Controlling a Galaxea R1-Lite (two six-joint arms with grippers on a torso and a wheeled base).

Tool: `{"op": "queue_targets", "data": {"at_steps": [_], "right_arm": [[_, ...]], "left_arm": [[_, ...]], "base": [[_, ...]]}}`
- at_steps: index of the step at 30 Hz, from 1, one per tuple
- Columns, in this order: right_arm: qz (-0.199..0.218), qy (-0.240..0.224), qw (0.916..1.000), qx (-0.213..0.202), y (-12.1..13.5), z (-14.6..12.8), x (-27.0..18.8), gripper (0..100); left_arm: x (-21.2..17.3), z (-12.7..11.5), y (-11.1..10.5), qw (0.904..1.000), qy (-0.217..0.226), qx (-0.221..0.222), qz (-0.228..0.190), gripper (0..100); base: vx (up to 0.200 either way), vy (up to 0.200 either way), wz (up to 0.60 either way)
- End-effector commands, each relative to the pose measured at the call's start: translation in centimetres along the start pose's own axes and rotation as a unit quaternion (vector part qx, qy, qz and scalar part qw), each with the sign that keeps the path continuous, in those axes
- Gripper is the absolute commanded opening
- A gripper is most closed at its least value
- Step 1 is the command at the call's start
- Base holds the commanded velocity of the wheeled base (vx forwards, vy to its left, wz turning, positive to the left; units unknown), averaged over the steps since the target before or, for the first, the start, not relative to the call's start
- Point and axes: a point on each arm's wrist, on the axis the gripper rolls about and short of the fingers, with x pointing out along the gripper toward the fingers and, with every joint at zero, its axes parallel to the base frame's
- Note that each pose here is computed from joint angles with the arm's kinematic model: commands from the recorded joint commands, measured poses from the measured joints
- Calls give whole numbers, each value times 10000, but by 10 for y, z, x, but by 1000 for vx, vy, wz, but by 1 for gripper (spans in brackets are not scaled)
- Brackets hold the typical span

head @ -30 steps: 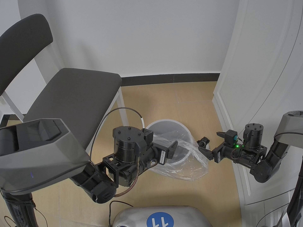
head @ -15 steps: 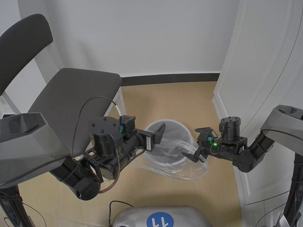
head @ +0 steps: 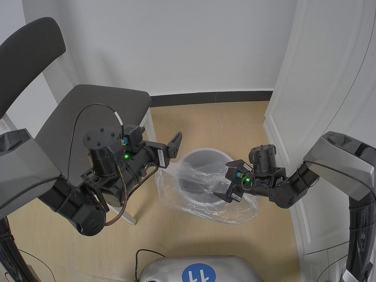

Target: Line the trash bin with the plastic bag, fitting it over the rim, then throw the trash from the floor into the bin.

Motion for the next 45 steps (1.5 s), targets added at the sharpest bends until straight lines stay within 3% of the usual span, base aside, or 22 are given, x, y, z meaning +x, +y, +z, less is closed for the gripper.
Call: {"op": "queue_targets", "data": {"at_steps": [1, 4, 5, 15, 17, 26, 35, 36, 42, 45], "right_arm": [[91, 159, 9998, 22, 6, -12, 20, 100], [130, 225, 9997, 44, 5, -15, 22, 100], [146, 241, 9996, 48, 6, -15, 23, 0], [-87, 22, 9999, 83, -8, -5, 28, 0], [-395, -174, 9988, 215, -30, 5, 26, 0], [-917, -173, 9929, 742, -58, -8, 41, 0], [-1613, -215, 9737, 1596, -72, -19, 77, 0], [-1784, -267, 9674, 1779, -75, -19, 85, 0], [-1973, -419, 9581, 2033, -79, -22, 98, 0], [-2325, -507, 9474, 2140, -89, -25, 104, 0]], "left_arm": [[-1, 6, 3, 10000, -84, -14, 40, 100], [-2, 7, 4, 9999, -100, -17, 47, 100], [-2, 8, 5, 9999, -123, -20, 61, 100], [-2, 9, 8, 9999, -126, -18, 107, 100], [-1, 9, 10, 9998, -135, -18, 137, 100], [0, 9, 11, 9998, -150, -19, 129, 100], [1, 10, 13, 9998, -166, -20, 136, 100], [2, 10, 14, 9997, -174, -21, 143, 100], [2, 10, 14, 9998, -173, -20, 120, 100], [2, 11, 15, 9998, -181, -21, 127, 100]], "base": [[0, 0, 0], [0, 0, 0], [0, 0, 0], [0, 0, 0], [0, 0, 0], [0, 0, 0], [0, 0, 0], [0, 0, 0], [0, 0, 0], [0, 0, 0]]}}
